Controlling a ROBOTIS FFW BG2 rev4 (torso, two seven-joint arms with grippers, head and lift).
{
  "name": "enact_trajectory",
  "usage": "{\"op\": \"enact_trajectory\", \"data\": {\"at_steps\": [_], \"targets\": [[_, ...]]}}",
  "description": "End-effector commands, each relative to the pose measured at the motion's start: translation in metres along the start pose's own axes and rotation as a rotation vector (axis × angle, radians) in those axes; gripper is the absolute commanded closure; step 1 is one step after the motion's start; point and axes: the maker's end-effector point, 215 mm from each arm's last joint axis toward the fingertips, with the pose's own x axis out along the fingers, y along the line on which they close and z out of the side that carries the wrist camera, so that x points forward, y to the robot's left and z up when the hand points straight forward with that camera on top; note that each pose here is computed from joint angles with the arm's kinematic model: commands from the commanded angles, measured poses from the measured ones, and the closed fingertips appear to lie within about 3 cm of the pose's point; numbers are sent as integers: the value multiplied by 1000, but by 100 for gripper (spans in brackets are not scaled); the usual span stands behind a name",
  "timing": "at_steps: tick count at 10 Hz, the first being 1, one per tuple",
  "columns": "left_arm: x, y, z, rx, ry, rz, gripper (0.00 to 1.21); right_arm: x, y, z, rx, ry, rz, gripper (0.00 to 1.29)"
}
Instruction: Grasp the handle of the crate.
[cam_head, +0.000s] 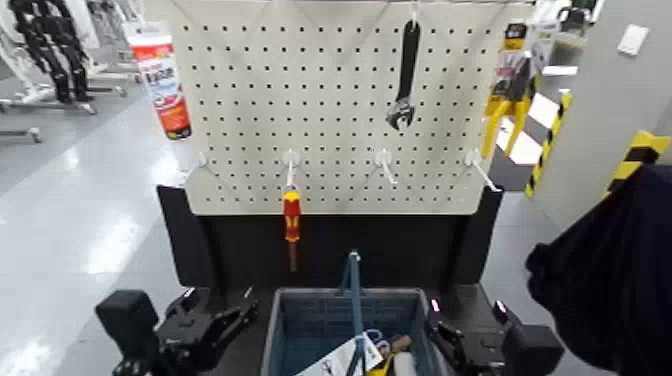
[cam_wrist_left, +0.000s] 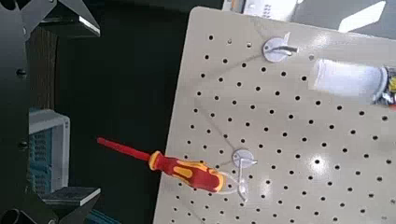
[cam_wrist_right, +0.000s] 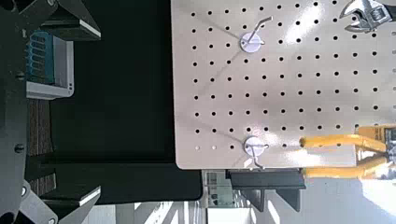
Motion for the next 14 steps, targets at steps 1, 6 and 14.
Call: {"op": "enact_trajectory", "data": {"at_steps": [1, 6, 14], "targets": [[13, -31, 0, -215, 116, -130, 11, 0, 1, 0, 0, 1, 1, 14], [5, -109, -33, -631, 441, -418, 11, 0, 0, -1, 6, 1, 0, 14], [37, -185, -37, -883, 545, -709, 12, 1, 3, -1, 19, -5, 4, 14]]}}
